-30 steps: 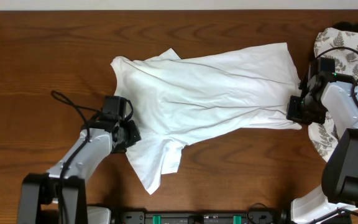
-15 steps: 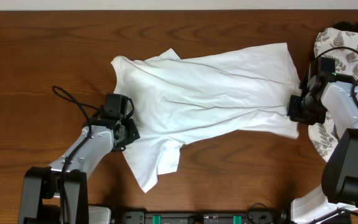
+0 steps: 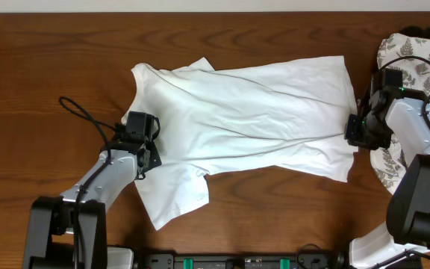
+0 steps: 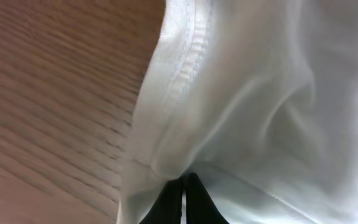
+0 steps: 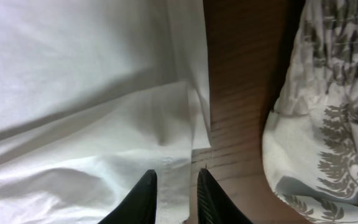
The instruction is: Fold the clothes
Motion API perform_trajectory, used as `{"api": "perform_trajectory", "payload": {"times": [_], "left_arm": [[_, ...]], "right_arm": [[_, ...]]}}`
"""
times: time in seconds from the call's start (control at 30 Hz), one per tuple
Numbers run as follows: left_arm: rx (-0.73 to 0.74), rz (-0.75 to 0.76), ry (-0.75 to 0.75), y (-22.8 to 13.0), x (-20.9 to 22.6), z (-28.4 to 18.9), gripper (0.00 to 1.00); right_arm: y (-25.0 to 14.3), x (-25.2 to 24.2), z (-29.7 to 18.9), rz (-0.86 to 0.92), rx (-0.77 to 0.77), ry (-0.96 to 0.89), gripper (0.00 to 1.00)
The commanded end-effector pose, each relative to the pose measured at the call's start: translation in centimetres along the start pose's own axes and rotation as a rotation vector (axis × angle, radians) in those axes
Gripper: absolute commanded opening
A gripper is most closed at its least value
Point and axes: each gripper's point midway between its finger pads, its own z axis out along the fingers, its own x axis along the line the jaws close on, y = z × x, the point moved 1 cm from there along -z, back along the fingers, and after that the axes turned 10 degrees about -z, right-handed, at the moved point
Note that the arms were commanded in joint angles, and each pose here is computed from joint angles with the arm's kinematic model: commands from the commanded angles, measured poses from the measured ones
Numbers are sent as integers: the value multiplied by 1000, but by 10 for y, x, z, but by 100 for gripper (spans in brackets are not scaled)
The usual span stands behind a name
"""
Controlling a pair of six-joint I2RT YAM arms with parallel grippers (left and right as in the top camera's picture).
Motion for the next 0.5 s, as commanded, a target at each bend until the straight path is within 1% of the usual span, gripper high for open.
{"api": "perform_trajectory", "payload": {"times": [0.0, 0.1, 0.23, 0.3, 0.4, 0.47], "left_arm": [[15, 36, 73, -8, 16, 10, 6], [10, 34, 69, -7, 15, 10, 6], [3, 32, 63, -5, 13, 10, 6], [-5, 29, 56, 0, 11, 5, 6], [-42, 17, 23, 17, 3, -14, 6], [-83, 2, -43, 33, -10, -35, 6]], "right_arm": [[1, 6, -2, 1, -13, 27, 21], [2, 6, -2, 2, -21, 27, 20], [7, 9, -2, 1, -42, 47, 14], [12, 13, -3, 0, -62, 77, 14], [23, 19, -4, -2, -109, 110, 16], [32, 21, -7, -5, -145, 129, 17]]}}
